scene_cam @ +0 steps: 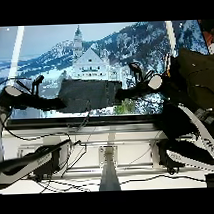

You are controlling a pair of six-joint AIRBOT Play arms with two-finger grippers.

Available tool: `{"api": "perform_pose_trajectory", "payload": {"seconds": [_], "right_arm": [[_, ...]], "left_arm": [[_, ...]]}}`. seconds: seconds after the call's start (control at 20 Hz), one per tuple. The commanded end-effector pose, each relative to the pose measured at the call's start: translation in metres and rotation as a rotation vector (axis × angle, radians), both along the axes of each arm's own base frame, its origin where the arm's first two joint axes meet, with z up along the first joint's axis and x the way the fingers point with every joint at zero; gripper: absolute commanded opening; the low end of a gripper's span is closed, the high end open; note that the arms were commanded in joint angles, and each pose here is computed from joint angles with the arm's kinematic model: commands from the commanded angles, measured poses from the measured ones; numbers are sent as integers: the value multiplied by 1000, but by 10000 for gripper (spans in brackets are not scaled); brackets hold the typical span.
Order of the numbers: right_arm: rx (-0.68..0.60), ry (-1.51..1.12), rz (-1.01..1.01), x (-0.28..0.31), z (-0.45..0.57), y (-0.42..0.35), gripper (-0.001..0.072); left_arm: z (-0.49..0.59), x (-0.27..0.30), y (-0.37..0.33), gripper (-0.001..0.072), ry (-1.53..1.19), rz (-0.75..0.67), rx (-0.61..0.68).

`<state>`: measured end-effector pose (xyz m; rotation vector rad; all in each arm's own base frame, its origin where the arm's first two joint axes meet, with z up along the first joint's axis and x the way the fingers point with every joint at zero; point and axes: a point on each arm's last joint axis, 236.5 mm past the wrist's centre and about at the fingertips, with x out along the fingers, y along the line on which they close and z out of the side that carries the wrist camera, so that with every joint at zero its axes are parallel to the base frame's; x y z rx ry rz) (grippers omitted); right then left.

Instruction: Fold the clothes and pants, and hang the long-sleeved shirts on hangers.

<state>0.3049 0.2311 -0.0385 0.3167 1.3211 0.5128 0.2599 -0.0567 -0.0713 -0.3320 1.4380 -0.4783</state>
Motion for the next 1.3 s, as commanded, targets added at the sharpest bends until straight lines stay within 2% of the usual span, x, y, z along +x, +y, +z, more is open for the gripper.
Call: {"api": "perform_pose_trajectory", "payload": {"seconds": [0.0,0.2,0.4,0.65,0.75,0.95,1.25], "right_arm": [[43,43,-162,27,-11,-10,633],[146,249,-171,25,-35,-24,635],[344,307,-133,37,-36,-6,635],[359,327,7,29,-51,38,629],[340,231,80,38,-48,58,510],[285,28,232,67,-16,74,31],[27,-243,198,131,94,6,31]], "left_arm": [[-3,-3,0,689,17,-6,0],[-1,-1,-2,689,13,2,-14],[3,10,-8,689,-19,36,-44],[-12,9,-7,689,23,47,-49],[-20,9,-7,689,43,54,-52],[-21,25,-5,689,8,92,-52],[40,82,11,689,-199,77,-8]]}}
